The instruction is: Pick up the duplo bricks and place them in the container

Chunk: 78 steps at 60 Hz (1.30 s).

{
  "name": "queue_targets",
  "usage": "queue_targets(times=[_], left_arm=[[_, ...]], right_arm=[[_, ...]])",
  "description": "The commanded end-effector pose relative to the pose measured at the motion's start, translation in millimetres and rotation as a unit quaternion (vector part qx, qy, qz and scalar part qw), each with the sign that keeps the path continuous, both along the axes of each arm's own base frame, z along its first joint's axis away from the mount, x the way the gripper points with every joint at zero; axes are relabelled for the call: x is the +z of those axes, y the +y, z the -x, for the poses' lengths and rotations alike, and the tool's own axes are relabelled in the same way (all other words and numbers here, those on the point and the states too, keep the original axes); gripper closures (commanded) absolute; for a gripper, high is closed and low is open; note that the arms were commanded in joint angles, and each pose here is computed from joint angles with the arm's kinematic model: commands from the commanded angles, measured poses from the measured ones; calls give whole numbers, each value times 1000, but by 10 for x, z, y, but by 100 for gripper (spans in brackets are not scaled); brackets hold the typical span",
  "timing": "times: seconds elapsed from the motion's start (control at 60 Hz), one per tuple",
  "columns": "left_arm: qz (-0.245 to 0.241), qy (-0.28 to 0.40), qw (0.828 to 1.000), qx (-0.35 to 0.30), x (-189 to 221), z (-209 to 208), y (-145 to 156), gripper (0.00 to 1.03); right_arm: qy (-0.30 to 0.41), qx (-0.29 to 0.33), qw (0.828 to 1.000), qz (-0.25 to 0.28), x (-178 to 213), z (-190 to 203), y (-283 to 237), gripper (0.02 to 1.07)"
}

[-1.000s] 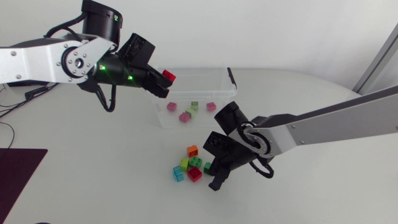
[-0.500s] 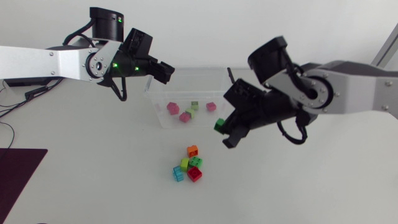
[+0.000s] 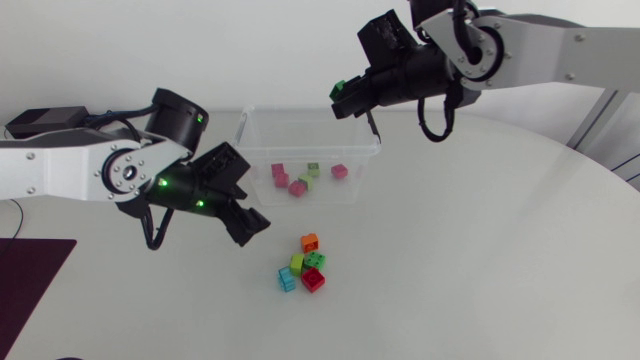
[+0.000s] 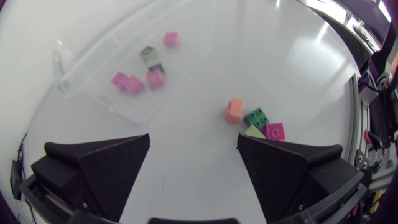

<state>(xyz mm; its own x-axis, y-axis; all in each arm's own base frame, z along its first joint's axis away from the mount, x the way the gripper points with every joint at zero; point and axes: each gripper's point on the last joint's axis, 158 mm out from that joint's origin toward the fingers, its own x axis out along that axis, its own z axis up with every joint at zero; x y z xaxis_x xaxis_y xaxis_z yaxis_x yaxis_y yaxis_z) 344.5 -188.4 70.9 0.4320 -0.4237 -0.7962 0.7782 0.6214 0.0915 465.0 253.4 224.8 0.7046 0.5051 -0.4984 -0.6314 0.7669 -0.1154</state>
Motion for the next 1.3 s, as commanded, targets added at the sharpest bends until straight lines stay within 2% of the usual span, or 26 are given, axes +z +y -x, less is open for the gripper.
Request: queue_targets(times=[0.0, 0.2, 0.25, 0.283, 0.383, 0.433, 0.633, 0.817, 0.95, 1.067, 1.117, 1.167, 1.183, 1.2, 1.217, 1.25, 1.283], left_arm=[[-17, 19, 999, -36, -163, 228, -35, 5], [-42, 63, 994, -80, -503, 580, -153, 5], [-48, 74, 992, -94, -591, 669, -207, 5], [-53, 84, 990, -101, -660, 723, -234, 5], [-65, 100, 985, -125, -791, 878, -318, 5], [-70, 103, 983, -138, -833, 931, -338, 5], [-76, 105, 979, -154, -922, 918, -413, 5], [-75, 103, 979, -159, -1080, 833, -491, 5], [-66, 88, 982, -157, -1064, 740, -556, 9], [-56, 88, 982, -158, -1085, 718, -595, 25], [-49, 92, 981, -161, -1088, 727, -622, 39], [-46, 95, 981, -164, -1109, 727, -640, 62], [-45, 96, 981, -164, -1113, 730, -641, 63], [-45, 98, 981, -163, -1125, 722, -636, 78], [-45, 97, 981, -163, -1125, 718, -632, 84], [-45, 98, 981, -160, -1130, 708, -618, 93], [-47, 101, 981, -159, -1146, 722, -582, 94]], right_arm=[[3, -19, 1000, -15, -61, -230, 62, 91], [3, -42, 999, -12, -253, -605, 163, 89], [7, -49, 999, -8, -351, -709, 163, 84], [9, -55, 998, -7, -388, -760, 136, 74], [16, -67, 998, 0, -470, -815, 85, 18], [17, -70, 997, 1, -468, -812, 40, 7], [25, -63, 998, 4, -348, -488, -118, 7], [55, -23, 998, 13, -458, 312, -177, 7], [118, 10, 992, 36, -816, 1012, -93, 7], [171, 32, 983, 55, -1090, 1452, 8, 7], [189, 35, 979, 63, -1210, 1575, 27, 7], [204, 43, 975, 73, -1339, 1689, 47, 7], [206, 42, 975, 74, -1350, 1692, 44, 7], [215, 43, 972, 79, -1431, 1734, 50, 7], [220, 43, 971, 80, -1466, 1751, 48, 7], [232, 42, 968, 85, -1552, 1788, 52, 7], [252, 48, 961, 100, -1701, 1877, 71, 7]])
